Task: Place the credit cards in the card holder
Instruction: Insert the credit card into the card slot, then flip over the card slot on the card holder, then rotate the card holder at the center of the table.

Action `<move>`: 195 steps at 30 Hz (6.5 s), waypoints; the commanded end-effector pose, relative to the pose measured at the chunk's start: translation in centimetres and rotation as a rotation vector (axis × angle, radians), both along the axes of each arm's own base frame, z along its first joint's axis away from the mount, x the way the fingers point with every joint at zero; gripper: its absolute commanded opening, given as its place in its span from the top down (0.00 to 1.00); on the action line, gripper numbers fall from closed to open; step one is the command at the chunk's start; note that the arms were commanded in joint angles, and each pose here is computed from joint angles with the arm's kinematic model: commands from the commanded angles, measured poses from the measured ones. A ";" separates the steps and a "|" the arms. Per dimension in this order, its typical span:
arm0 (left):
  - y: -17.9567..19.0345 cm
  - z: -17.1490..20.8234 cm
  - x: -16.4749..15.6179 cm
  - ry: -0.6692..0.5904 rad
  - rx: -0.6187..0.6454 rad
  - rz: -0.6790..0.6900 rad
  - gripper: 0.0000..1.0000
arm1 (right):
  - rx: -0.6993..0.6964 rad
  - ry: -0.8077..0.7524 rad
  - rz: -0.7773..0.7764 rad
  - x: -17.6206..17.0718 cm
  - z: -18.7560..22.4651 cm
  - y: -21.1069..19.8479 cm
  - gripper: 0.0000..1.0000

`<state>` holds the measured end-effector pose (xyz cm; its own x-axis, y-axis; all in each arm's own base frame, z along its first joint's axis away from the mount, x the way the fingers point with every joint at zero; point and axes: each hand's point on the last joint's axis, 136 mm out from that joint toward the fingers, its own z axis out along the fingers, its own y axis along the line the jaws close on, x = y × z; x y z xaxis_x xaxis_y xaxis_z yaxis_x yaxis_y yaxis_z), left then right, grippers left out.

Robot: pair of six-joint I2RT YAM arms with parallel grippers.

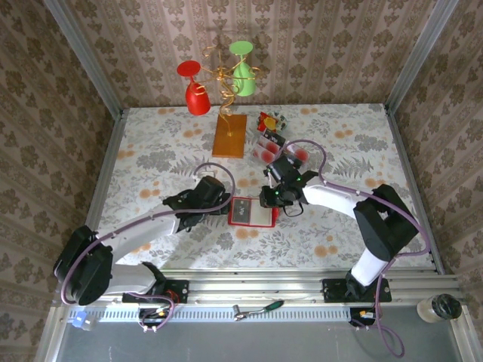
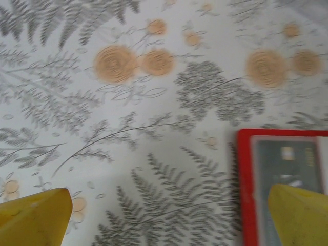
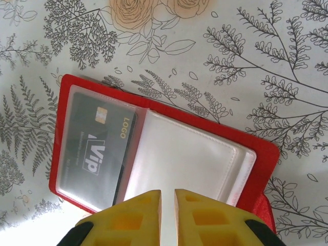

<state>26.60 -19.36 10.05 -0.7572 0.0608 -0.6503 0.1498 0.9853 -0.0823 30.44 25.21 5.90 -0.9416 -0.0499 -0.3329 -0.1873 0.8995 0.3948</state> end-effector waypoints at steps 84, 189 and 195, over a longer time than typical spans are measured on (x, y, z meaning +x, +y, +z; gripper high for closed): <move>-6.8 -9.5 -3.4 0.129 0.060 -0.158 0.03 | 0.140 0.095 -0.031 1.1 -1.7 1.5 0.55; -1.1 -8.2 -0.1 0.101 0.172 -0.056 0.03 | -0.216 0.008 -0.038 -1.1 -1.7 -7.0 0.72; -1.0 -8.1 -0.2 0.097 0.156 -0.052 0.03 | -0.086 -0.064 -0.067 -0.9 2.7 -5.6 0.69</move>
